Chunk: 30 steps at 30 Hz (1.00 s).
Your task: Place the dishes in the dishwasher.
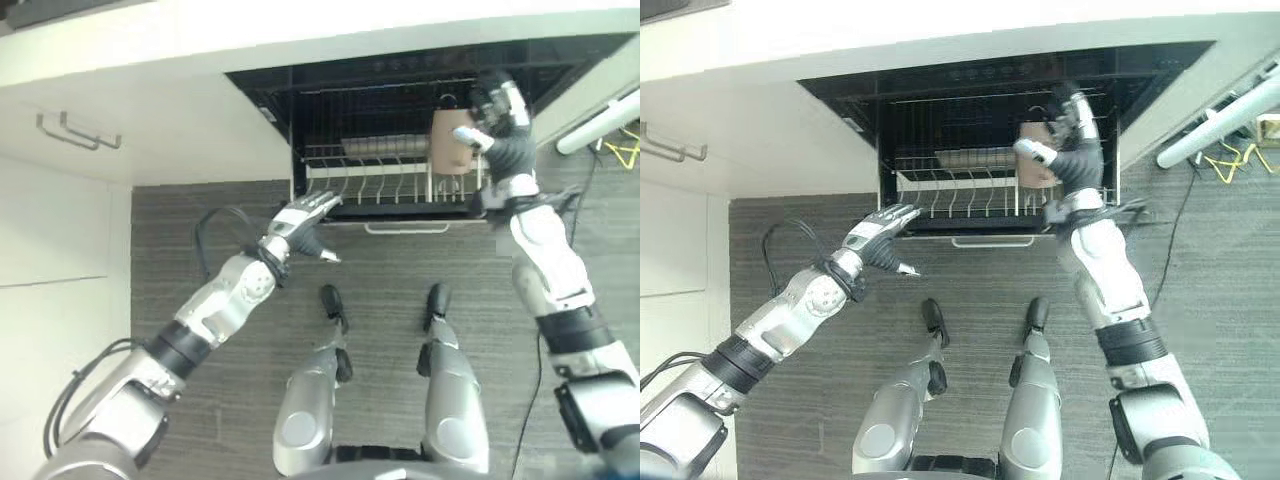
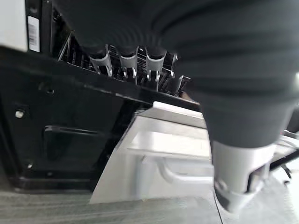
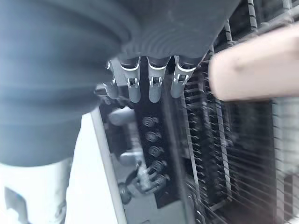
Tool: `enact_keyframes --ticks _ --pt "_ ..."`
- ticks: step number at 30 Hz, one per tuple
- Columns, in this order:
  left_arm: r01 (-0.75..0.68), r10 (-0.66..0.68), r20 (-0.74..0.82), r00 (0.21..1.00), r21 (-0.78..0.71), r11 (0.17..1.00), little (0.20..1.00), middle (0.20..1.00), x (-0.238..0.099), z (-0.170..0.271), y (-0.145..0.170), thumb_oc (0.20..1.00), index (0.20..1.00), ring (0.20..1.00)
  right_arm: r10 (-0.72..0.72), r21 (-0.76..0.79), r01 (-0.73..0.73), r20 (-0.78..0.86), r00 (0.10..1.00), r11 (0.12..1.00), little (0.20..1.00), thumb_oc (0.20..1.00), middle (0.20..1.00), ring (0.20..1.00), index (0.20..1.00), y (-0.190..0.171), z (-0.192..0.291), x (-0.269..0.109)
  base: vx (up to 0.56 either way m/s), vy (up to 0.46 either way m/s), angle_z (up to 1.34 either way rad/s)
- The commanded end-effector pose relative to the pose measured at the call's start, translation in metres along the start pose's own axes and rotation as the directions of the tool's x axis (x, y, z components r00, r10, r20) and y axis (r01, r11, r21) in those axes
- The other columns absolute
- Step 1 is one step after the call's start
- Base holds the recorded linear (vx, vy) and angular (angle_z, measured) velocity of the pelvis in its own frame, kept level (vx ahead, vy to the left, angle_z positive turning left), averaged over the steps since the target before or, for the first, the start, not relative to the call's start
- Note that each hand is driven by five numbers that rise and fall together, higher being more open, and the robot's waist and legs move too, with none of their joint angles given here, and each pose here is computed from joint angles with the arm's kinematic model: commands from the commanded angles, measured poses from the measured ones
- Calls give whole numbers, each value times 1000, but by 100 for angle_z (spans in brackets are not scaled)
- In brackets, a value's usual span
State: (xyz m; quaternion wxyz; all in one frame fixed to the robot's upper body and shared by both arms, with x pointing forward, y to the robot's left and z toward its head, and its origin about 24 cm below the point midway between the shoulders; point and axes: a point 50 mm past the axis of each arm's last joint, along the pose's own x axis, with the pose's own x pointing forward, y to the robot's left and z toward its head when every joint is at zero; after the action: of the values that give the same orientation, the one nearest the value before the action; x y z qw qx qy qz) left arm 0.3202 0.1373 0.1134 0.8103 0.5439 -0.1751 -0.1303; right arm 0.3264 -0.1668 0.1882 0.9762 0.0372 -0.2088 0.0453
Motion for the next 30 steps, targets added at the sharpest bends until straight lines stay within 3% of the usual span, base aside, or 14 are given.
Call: enact_keyframes --ticks 1,3,4,7,8,9,14,17,23,26,30 --pt "-269 270 8 963 -59 961 1000 1000 -1 -3 36 1000 1000 1000 52 45 -62 209 976 997 1000 1000 1000 1000 1000 2 28 -1 29 -41 -8" --pt "-398 404 47 913 -107 911 1000 1000 -7 1 47 1000 1000 1000 65 73 -84 227 972 994 1000 1000 1000 1000 1000 4 28 -11 38 -67 -9" --pt "-591 622 101 777 -225 775 1000 1000 -21 10 66 1000 1000 1000 88 125 -118 223 971 985 1000 1000 1000 1000 1000 4 22 -25 49 -83 -8" --pt "-688 765 121 633 -367 627 1000 1000 -38 19 77 1000 1000 1000 141 143 -185 273 952 972 1000 1000 1000 1000 1000 9 24 -36 25 -92 -3" --pt "-680 805 107 584 -478 557 1000 1000 -46 24 81 1000 1000 1000 200 170 -257 297 934 951 1000 1000 1000 1000 1000 15 25 -44 4 -103 6" --pt "-670 810 106 577 -505 543 1000 1000 -48 27 82 1000 1000 1000 214 176 -276 309 927 945 1000 1000 1000 1000 1000 17 27 -46 -3 -87 7" --pt "-559 789 126 602 -639 529 1000 1000 -65 33 75 1000 1000 1000 268 116 -326 350 897 938 1000 1000 1000 1000 1000 18 30 -64 91 -41 15" --pt "-401 732 68 678 -801 445 1000 1000 -84 26 64 1000 1000 1000 305 154 -375 349 886 914 1000 1000 1000 1000 1000 19 21 -78 206 -10 24" --pt "-355 695 7 719 -856 376 1000 1000 -86 17 56 1000 1000 1000 240 223 -307 283 929 925 1000 1000 1000 1000 1000 19 6 -80 24 11 8" --pt "-334 671 7 741 -863 378 1000 1000 -91 10 56 1000 1000 1000 240 77 -267 248 938 961 1000 1000 1000 1000 1000 15 5 -83 14 13 -3" --pt "-267 618 38 785 -879 394 1000 1000 -88 8 52 1000 1000 1000 250 54 -269 227 941 962 1000 1000 1000 1000 1000 13 4 -80 0 0 0"
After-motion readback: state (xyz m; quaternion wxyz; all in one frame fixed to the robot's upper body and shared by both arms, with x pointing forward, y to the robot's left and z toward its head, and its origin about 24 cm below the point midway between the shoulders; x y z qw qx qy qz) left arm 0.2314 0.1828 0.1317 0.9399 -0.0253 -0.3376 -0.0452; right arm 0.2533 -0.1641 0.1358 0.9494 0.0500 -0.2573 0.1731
